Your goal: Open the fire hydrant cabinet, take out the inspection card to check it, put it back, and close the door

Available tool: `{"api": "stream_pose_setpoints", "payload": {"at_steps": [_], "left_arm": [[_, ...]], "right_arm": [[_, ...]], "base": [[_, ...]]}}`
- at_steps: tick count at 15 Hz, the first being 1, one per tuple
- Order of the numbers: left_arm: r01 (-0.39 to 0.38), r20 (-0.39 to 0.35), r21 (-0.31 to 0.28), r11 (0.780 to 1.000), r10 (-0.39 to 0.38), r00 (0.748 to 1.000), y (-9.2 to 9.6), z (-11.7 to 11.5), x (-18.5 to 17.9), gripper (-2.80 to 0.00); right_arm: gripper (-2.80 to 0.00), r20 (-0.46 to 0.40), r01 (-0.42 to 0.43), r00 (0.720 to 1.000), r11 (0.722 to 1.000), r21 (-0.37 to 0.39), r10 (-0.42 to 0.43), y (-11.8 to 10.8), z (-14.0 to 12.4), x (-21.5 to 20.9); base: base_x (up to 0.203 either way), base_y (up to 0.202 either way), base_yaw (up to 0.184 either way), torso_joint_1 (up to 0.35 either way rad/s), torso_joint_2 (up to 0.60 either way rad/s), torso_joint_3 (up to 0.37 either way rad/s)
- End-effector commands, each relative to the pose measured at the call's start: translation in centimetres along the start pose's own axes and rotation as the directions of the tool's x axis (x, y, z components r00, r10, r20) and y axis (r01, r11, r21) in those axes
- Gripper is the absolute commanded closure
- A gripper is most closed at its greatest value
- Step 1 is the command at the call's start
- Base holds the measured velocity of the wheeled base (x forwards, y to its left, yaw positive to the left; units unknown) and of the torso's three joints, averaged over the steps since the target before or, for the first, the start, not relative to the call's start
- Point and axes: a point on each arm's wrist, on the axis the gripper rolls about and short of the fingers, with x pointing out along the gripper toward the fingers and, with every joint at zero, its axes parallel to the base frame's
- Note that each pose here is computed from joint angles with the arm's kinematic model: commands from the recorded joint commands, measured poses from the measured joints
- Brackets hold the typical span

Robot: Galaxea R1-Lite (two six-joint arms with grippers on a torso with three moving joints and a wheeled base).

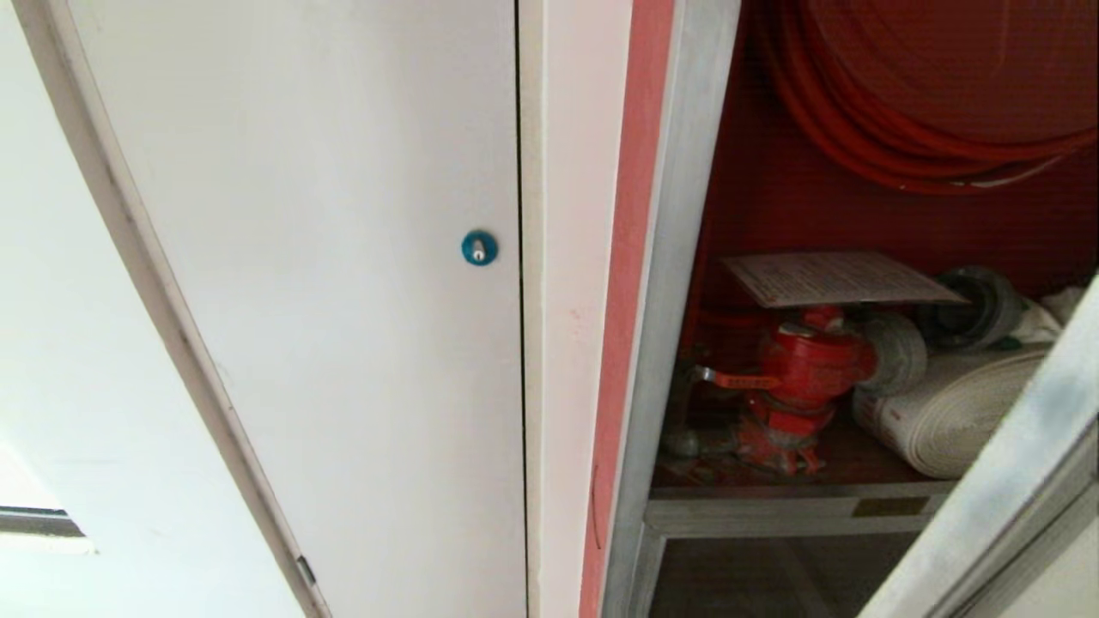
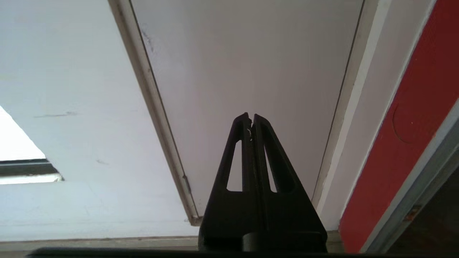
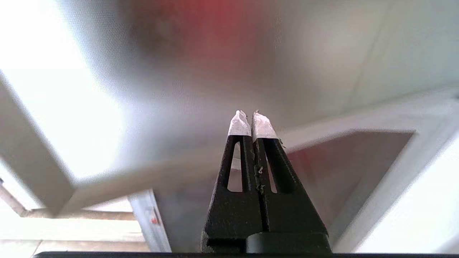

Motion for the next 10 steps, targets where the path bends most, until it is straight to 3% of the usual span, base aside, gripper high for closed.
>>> {"api": "stream_pose_setpoints", "payload": {"at_steps": [1, 10], "left_arm": [[0.000, -0.007, 0.000, 1.000, 0.000, 1.000, -0.01, -0.21, 0.05, 0.00], [0.001, -0.006, 0.007, 1.000, -0.001, 1.000, -0.01, -0.17, 0.04, 0.00]], "right_arm": [[0.00, 0.001, 0.000, 1.000, 1.000, -0.001, 0.000, 0.00, 0.01, 0.00], [0.00, 0.001, 0.000, 1.000, 1.000, -0.001, 0.000, 0.00, 0.01, 0.00]], "base": [[-0.194, 0.000, 0.003, 0.001, 0.00, 0.005], [-0.195, 0.000, 0.001, 0.002, 0.00, 0.003]]}}
